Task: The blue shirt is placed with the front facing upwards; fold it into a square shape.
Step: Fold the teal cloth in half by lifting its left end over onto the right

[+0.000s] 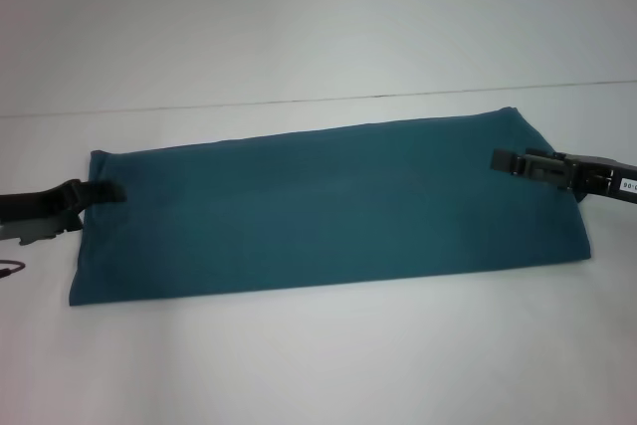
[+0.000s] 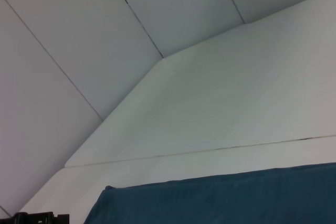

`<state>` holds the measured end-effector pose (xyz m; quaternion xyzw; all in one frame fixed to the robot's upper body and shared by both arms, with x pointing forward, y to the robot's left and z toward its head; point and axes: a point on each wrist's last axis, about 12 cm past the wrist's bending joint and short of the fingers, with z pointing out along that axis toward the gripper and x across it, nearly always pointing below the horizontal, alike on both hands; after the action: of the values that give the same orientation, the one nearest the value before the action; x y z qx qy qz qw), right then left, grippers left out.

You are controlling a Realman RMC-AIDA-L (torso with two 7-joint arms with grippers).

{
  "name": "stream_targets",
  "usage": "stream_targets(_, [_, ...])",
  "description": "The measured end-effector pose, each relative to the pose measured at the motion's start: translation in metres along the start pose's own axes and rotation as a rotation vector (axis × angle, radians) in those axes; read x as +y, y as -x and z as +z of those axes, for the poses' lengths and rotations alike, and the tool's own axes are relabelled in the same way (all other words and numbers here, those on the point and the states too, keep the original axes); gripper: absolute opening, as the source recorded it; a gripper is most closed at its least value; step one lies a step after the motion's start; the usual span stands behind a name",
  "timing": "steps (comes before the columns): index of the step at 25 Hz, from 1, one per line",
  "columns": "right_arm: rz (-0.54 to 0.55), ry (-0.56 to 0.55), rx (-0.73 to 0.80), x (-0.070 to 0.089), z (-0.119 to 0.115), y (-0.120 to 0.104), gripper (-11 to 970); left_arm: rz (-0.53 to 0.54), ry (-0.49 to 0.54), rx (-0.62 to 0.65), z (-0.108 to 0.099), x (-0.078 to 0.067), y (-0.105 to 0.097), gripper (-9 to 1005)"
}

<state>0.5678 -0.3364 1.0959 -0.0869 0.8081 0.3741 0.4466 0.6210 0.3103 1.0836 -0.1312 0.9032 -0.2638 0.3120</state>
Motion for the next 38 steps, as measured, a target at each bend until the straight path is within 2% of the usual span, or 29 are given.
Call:
stream_targets(10, [0.001,-0.002,-0.001,-0.001,-0.001,-0.001,915,0.100,0.039,-0.014,0.008,-0.001,-0.001,794])
stream_targets(30, [0.007,-0.005,-0.001,-0.002,-0.004,-0.002,915,0.113,0.062,0.021,0.013,0.000,-0.007,728])
stream_targets(35, [0.009,-0.006,-0.001,-0.002,-0.004,-0.003,915,0.115,0.032,0.054,0.016,-0.007,-0.011,712])
stream_targets(38, [0.008,-0.006,-0.001,-0.002,-0.004,-0.003,915,0.116,-0.008,0.087,0.018,-0.016,-0.014,702])
